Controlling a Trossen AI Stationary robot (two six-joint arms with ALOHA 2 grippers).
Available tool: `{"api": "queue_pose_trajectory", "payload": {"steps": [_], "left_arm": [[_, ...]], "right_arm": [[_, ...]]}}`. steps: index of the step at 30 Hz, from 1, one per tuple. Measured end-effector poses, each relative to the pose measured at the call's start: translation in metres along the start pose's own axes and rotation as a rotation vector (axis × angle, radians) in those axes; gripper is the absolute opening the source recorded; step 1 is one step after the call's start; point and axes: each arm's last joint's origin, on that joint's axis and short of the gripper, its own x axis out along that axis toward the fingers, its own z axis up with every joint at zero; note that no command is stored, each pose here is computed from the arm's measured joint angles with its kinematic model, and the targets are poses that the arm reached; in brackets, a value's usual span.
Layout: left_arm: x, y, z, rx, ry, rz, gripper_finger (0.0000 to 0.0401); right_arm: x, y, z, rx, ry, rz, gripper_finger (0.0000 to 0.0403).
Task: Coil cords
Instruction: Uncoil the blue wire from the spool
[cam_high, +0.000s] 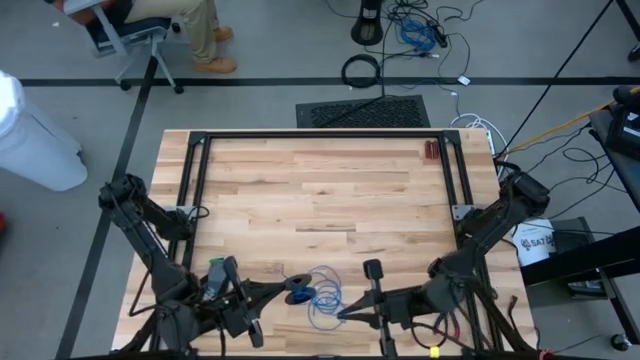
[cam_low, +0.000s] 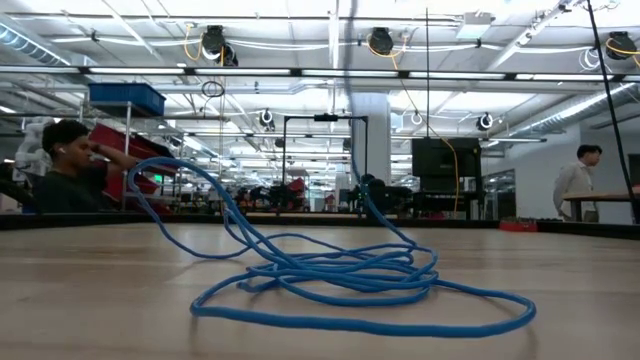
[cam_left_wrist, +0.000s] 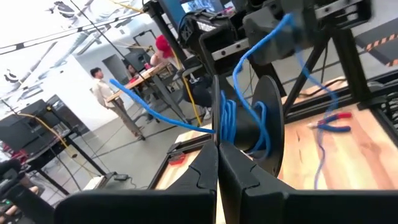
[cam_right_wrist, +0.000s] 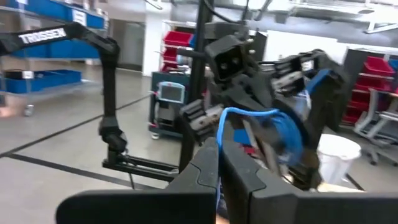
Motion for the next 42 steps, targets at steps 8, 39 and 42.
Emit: {"api": "queue_pose_trajectory", "payload": {"steps": [8, 39, 42], "left_arm": [[0.011, 0.000, -0.006, 0.012, 0.027, 0.024, 0.0002], [0.023, 0.002, -0.002, -0.030, 0.039, 0.122, 0.0002], [0.018, 0.001, 0.001, -0.037, 0.030, 0.109, 0.0002]], "right_arm": [[0.024, -0.011, -0.023, 0.058, -0.023, 0.051, 0.0000], [0.059, -0.032, -0.092, 0.101, 0.156, 0.033, 0.0000], [0.058, -0.033, -0.097, 0.086, 0.204, 0.027, 0.0000]]}}
